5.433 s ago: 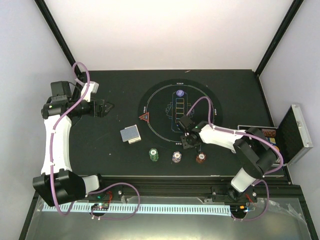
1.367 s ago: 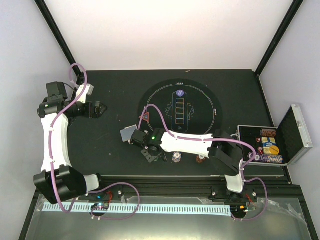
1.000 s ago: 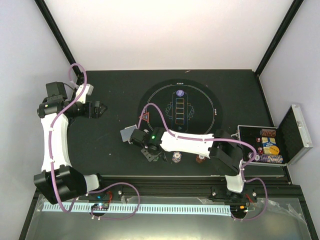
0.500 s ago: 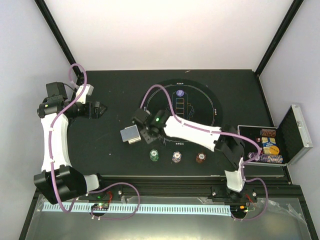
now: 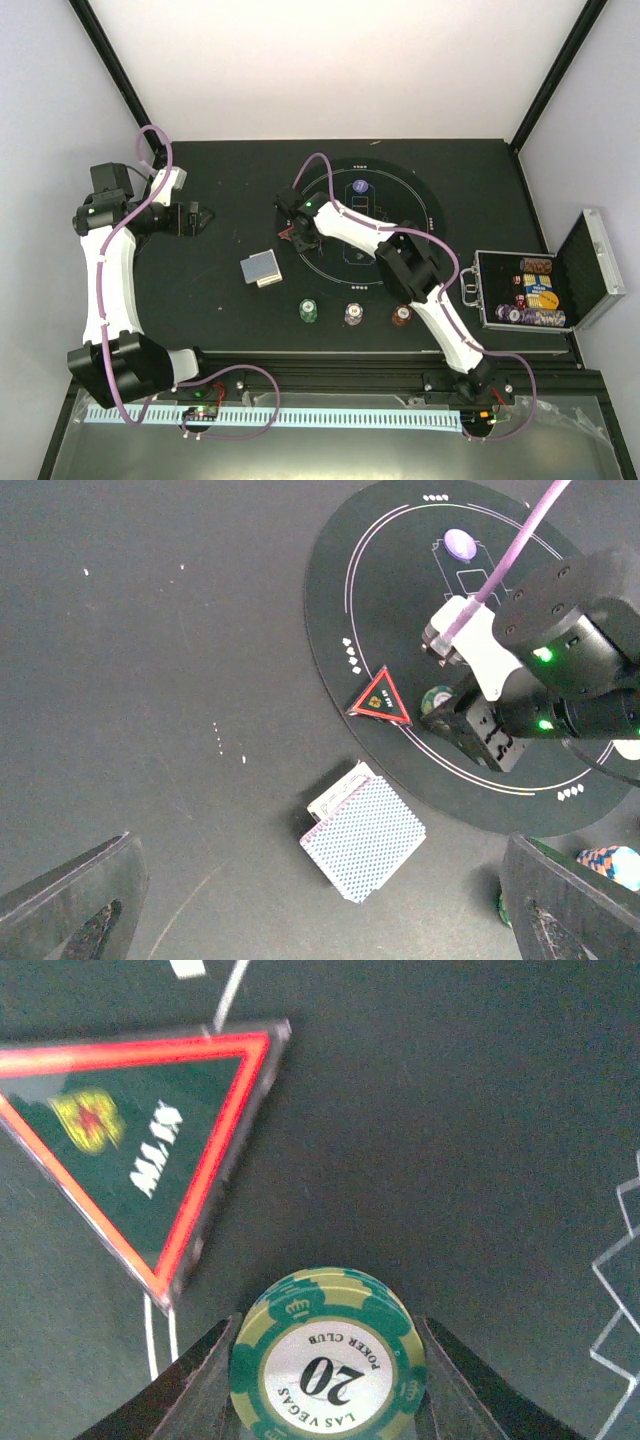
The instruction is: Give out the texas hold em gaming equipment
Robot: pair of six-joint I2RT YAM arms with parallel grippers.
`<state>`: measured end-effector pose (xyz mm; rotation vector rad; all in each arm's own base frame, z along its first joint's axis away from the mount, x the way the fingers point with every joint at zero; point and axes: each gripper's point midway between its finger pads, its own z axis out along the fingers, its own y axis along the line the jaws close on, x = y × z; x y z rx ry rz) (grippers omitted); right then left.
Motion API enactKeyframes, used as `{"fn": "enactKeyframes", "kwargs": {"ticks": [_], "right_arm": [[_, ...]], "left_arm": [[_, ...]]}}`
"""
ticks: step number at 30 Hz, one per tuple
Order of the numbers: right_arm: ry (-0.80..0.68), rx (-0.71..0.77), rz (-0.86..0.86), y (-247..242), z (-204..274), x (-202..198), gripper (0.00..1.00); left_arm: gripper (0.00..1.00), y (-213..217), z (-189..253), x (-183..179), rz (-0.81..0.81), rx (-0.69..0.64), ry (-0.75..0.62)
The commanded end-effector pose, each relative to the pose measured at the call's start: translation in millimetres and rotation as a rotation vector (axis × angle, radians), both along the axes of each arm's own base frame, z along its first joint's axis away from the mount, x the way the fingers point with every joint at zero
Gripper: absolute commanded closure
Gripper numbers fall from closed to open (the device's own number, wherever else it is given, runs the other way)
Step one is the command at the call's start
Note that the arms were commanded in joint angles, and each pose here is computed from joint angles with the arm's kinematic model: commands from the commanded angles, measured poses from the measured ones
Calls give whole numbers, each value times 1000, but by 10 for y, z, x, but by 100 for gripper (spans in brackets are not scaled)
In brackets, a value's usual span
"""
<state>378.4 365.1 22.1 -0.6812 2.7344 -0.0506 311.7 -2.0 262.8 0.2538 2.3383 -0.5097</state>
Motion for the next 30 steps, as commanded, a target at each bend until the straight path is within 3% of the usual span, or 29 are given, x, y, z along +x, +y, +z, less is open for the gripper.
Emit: {"fn": "enactKeyframes", "kwargs": {"ticks": [1, 11, 15, 17, 19, 23, 30], "right_arm": [[-16, 65, 22, 187, 60, 141, 94], [14, 81, 29, 296, -117, 164, 92], [19, 95, 33, 337, -95, 177, 86], [15, 92, 29, 331, -61, 181, 79], [4, 90, 27, 314, 0, 189, 63], [-23, 91, 24, 269, 201, 203, 43], [-104, 92, 23, 123, 815, 161, 29]], "left_arm": [[1, 1, 140, 12, -13, -3, -32], [1, 14, 128, 30, -17, 7, -30], [1, 16, 114, 30, -17, 7, -26], [1, 13, 108, 25, -17, 5, -23], [1, 8, 101, 18, -18, 2, -19], [1, -1, 105, 4, -19, -1, -18], [1, -26, 135, -11, -25, -13, -23]]}}
